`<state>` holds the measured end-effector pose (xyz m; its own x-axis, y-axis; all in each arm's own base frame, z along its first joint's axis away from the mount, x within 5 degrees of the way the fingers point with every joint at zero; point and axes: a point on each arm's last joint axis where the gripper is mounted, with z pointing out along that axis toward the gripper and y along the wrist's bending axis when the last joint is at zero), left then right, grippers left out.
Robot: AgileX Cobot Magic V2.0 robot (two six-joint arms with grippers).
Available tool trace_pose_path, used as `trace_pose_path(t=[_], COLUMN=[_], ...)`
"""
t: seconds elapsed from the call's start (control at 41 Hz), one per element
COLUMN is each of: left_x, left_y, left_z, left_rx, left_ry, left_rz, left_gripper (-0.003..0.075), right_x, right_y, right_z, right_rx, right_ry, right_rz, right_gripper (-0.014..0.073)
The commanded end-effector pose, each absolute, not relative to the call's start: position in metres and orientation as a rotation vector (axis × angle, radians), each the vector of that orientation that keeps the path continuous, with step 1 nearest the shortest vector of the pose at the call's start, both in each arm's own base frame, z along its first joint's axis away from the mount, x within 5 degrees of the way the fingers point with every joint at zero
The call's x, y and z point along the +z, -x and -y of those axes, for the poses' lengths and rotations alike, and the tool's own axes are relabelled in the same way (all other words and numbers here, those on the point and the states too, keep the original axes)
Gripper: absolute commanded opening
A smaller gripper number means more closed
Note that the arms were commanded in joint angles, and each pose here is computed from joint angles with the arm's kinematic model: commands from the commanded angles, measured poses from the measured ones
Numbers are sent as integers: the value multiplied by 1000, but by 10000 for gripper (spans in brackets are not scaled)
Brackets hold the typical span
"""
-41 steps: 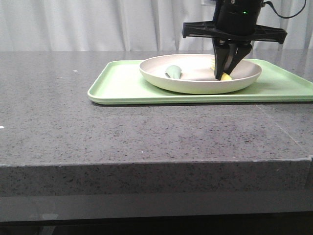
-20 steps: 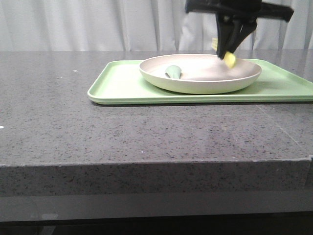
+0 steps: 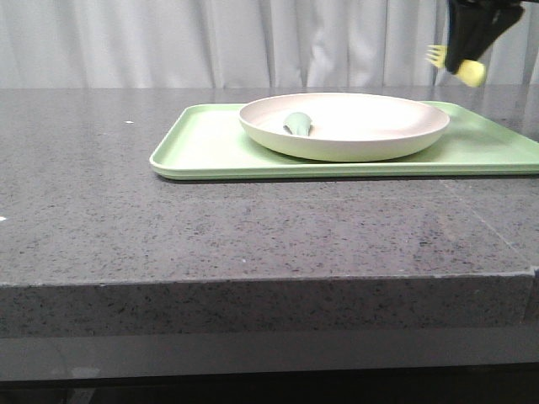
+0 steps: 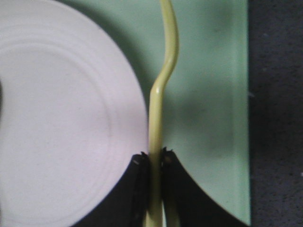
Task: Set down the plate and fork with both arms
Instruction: 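Lift the yellow fork out of the plate with the right gripper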
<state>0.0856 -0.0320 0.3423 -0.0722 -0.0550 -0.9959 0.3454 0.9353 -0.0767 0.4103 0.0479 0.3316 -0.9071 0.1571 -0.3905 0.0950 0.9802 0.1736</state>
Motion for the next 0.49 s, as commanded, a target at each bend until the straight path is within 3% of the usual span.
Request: trace_pose_path(t=[0.0,0.464], left_x=[360,360], left_y=[-84,-84], left_z=[33,33], left_rx=[-373,-373], left_ry=[-215,-215], left_rz=[-1506,-1506], left_gripper=[-18,-18], right_x=[362,318], right_y=[-401,-422], right_z=[-36,-41], right_rx=[216,281], right_ry=[-158,-97], right_rz=[-2619,-2743], right_gripper=[-113,-113])
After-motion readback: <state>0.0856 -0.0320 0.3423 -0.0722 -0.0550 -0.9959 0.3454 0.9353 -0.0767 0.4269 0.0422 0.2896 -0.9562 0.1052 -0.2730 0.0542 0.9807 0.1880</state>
